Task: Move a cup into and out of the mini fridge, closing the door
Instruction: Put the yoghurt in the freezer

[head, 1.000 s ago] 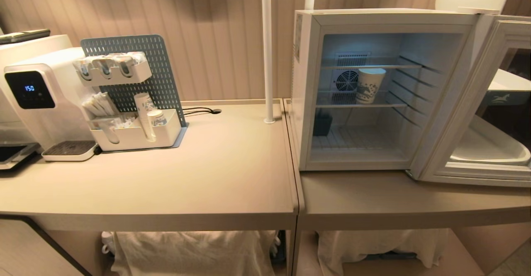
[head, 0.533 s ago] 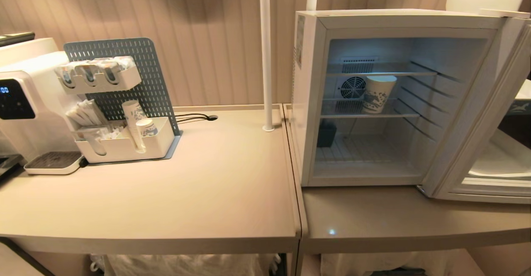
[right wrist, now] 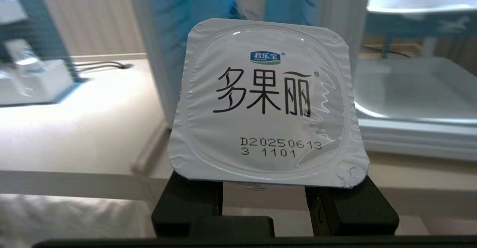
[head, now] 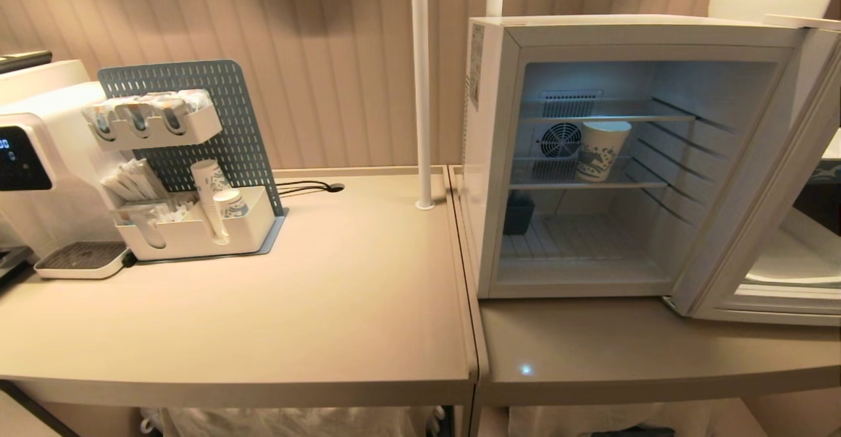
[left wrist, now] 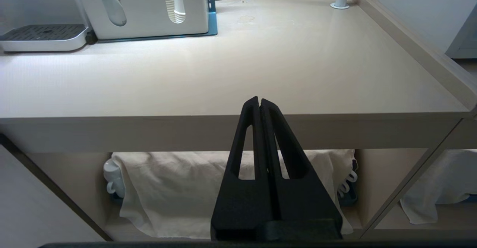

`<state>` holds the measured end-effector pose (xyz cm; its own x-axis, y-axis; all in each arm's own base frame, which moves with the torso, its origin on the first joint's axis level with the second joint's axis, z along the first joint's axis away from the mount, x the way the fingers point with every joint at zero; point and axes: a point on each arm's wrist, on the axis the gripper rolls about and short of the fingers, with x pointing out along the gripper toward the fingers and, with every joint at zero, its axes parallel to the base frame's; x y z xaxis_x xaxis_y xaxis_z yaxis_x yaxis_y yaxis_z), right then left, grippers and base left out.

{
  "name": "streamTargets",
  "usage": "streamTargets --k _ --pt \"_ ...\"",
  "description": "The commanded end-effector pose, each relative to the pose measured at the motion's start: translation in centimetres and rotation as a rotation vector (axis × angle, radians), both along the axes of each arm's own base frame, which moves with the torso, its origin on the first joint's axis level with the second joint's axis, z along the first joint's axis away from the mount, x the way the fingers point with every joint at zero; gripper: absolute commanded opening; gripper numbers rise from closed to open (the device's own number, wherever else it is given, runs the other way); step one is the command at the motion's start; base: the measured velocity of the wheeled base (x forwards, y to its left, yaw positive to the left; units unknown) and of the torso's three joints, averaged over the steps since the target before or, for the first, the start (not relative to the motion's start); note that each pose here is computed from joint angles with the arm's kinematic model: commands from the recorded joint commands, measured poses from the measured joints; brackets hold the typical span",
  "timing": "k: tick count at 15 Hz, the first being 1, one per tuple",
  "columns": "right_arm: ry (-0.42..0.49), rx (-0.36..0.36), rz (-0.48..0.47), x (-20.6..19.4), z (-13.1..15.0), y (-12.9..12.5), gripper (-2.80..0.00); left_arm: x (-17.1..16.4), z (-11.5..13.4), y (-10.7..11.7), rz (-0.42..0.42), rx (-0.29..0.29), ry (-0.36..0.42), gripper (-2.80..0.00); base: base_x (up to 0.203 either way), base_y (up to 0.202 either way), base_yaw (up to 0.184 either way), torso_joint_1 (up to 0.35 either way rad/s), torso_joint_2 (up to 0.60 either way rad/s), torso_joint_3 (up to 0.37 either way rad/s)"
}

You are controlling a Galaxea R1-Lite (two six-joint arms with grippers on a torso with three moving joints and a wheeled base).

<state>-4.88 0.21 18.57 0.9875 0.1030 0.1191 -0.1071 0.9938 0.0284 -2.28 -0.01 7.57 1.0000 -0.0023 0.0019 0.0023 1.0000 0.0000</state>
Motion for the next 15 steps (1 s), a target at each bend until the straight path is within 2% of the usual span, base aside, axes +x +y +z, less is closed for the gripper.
streamTargets --k 1,3,4,6,7,9,11,13,15 --pt "0.156 0.012 0.052 3.6 4.9 0.1 -2.80 0.0 0.0 0.0 -0.001 -0.002 -0.001 -2.80 0.000 0.000 0.000 0.000 0.00 0.000" --pt "0.389 0.010 0.168 10.5 7.1 0.5 -2.80 0.0 0.0 0.0 0.001 -0.003 -0.001 -2.80 0.000 0.000 0.000 0.000 0.00 0.000" --pt "0.496 -0.006 0.225 14.6 7.0 0.7 -2.80 0.0 0.0 0.0 0.001 -0.005 -0.001 -2.80 0.000 0.000 0.000 0.000 0.00 0.000" --pt "0.627 -0.034 0.318 22.7 5.2 1.6 -2.80 0.0 0.0 0.0 0.001 -0.003 -0.001 -2.80 0.000 0.000 0.000 0.000 0.00 0.000" --pt "0.652 -0.052 0.350 26.4 3.7 2.3 -2.80 0.0 0.0 0.0 0.001 -0.003 -0.001 -2.80 0.000 0.000 0.000 0.000 0.00 0.000" --pt "0.653 -0.101 0.378 32.8 0.6 4.3 -2.80 0.0 0.0 0.0 0.001 -0.005 -0.001 -2.80 0.000 0.000 0.000 0.000 0.00 0.000" --pt "0.603 -0.149 0.388 37.7 -1.6 7.1 -2.80 0.0 0.0 0.0 0.001 -0.005 -0.001 -2.80 0.000 0.000 0.000 0.000 0.00 0.000" --pt "0.496 -0.166 0.365 41.7 -1.4 10.4 -2.80 0.0 0.0 0.0 0.001 -0.005 -0.001 -2.80 0.000 0.000 0.000 0.000 0.00 0.000" --pt "0.455 -0.152 0.326 43.7 -1.5 12.5 -2.80 0.0 0.0 0.0 0.001 -0.006 -0.001 -2.80 0.000 0.000 0.000 0.000 0.00 0.000"
